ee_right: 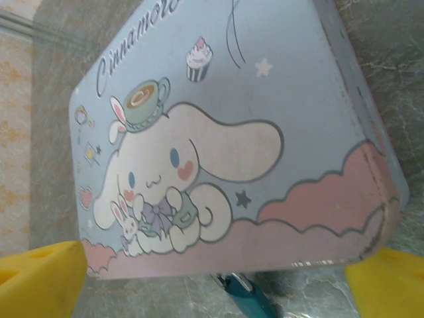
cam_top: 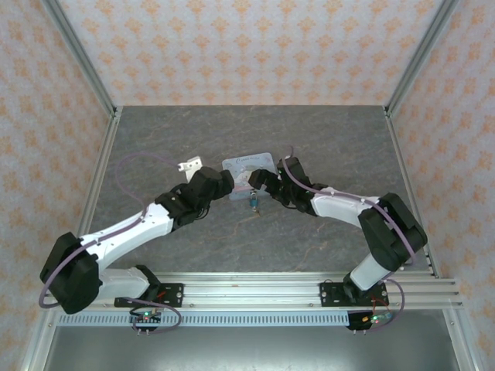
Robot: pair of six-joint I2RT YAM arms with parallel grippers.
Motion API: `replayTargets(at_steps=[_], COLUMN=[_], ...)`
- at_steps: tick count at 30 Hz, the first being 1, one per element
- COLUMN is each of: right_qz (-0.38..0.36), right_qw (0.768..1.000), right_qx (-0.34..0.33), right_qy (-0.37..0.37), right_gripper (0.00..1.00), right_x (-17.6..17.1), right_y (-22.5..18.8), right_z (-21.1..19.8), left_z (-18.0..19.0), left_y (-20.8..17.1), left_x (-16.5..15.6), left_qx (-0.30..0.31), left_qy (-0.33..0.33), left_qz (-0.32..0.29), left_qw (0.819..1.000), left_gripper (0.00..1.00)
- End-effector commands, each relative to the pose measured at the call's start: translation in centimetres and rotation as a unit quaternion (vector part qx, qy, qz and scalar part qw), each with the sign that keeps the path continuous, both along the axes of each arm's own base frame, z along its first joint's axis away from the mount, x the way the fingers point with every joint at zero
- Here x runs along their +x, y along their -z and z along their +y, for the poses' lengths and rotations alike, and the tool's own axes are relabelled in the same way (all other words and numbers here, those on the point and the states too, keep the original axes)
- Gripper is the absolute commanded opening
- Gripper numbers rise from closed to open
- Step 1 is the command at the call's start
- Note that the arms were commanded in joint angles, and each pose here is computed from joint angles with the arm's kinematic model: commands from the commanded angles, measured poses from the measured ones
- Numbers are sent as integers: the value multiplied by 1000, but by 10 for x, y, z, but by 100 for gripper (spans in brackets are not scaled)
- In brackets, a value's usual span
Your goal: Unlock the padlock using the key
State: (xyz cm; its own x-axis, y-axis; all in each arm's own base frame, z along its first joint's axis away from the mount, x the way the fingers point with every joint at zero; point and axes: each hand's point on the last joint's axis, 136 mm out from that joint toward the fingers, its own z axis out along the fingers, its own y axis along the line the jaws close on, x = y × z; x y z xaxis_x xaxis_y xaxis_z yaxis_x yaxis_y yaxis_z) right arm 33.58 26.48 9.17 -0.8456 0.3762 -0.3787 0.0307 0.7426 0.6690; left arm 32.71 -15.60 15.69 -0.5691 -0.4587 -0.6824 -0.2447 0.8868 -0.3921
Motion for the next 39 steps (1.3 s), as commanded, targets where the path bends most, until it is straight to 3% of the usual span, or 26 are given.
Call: replayTargets(at_steps=[1, 10, 22, 39], right_qz=[-9, 0, -8, 2], right_qw=[999, 996, 992, 992], right_qx=[-21, 16, 46, 43], right_qy=[-29, -93, -117, -119], right_gripper=[100, 69, 45, 44], right_x=[-17, -46, -43, -35], right_y=[2, 27, 40, 58], right_z=[-8, 1, 17, 33], left_z=[7, -31, -47, -55], left_y=[-9, 17, 40, 49], left_x=[14, 32, 40, 45], left_qx=[22, -2, -46, -92], left_qy=[-15, 83, 111, 109], left_qz=[-2, 93, 121, 127], left_qw=[1000, 992, 985, 982], left_gripper=[100, 100, 100, 100])
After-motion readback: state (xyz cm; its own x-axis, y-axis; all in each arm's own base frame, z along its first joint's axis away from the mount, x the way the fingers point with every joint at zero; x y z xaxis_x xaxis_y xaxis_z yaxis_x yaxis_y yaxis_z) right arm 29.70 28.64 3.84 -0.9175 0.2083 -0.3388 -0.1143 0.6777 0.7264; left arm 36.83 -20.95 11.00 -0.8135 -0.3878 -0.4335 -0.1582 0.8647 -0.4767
